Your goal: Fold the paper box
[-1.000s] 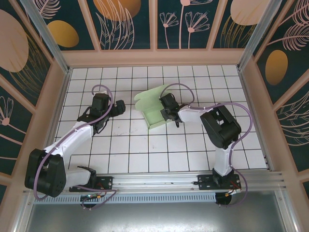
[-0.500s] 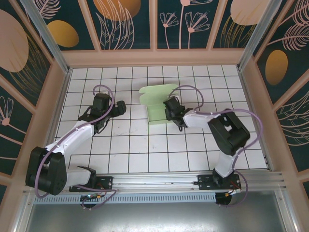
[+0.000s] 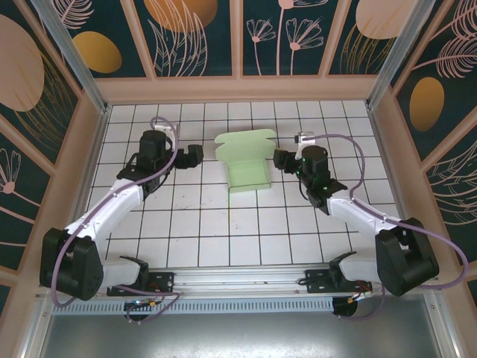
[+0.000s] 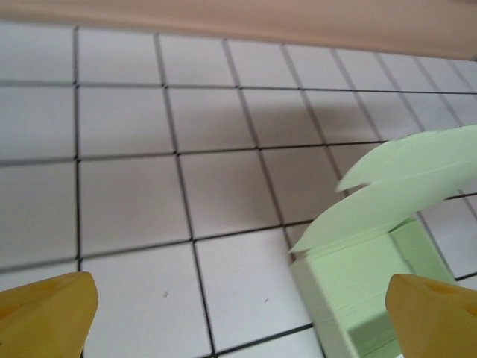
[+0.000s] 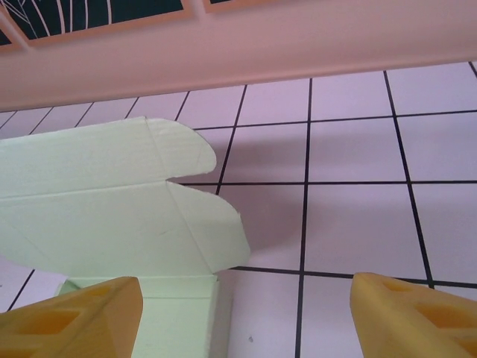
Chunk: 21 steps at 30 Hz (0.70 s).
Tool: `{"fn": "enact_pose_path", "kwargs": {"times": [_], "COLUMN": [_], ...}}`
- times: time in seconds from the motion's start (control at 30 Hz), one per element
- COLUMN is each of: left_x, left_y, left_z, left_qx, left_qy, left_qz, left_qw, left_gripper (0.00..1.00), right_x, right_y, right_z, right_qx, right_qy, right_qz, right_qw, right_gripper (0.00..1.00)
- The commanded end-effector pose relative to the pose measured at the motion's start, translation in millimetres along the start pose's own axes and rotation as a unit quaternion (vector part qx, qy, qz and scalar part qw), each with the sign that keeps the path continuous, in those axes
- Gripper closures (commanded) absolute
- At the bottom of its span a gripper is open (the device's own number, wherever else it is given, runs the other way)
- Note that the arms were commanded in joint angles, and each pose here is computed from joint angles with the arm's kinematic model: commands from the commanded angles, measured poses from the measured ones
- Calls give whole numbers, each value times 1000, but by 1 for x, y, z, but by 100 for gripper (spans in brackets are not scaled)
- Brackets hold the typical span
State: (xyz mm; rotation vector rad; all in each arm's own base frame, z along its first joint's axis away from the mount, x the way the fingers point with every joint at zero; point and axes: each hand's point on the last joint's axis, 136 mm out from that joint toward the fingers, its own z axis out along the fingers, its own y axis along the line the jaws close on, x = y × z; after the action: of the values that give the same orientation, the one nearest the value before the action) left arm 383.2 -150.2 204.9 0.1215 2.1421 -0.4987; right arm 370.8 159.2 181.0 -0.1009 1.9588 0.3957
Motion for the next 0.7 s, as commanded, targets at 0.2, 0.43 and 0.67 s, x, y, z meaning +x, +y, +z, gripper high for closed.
{"fn": "enact_pose_path", "kwargs": {"times": [0.2,0.43,0.67], "left_x": [-11,7,21], "left_y": [-65,-72,-73], "left_z": [29,64,86], "left_qx": [185,212,231], "left_qy": [68,171,245], "left_qz": [188,302,343], "left_qw": [962,913,877], "left_gripper": [16,25,42], "right_x": [12,16,19], "right_y": [14,13,9], "right_z": [-3,-1,-1], "right_qx": [-57,-58,-49], "right_qy": [6,12,17], "right_qz": [6,-9,-19], "right_qw": [998,998,998], "right_gripper": [26,26,26]}}
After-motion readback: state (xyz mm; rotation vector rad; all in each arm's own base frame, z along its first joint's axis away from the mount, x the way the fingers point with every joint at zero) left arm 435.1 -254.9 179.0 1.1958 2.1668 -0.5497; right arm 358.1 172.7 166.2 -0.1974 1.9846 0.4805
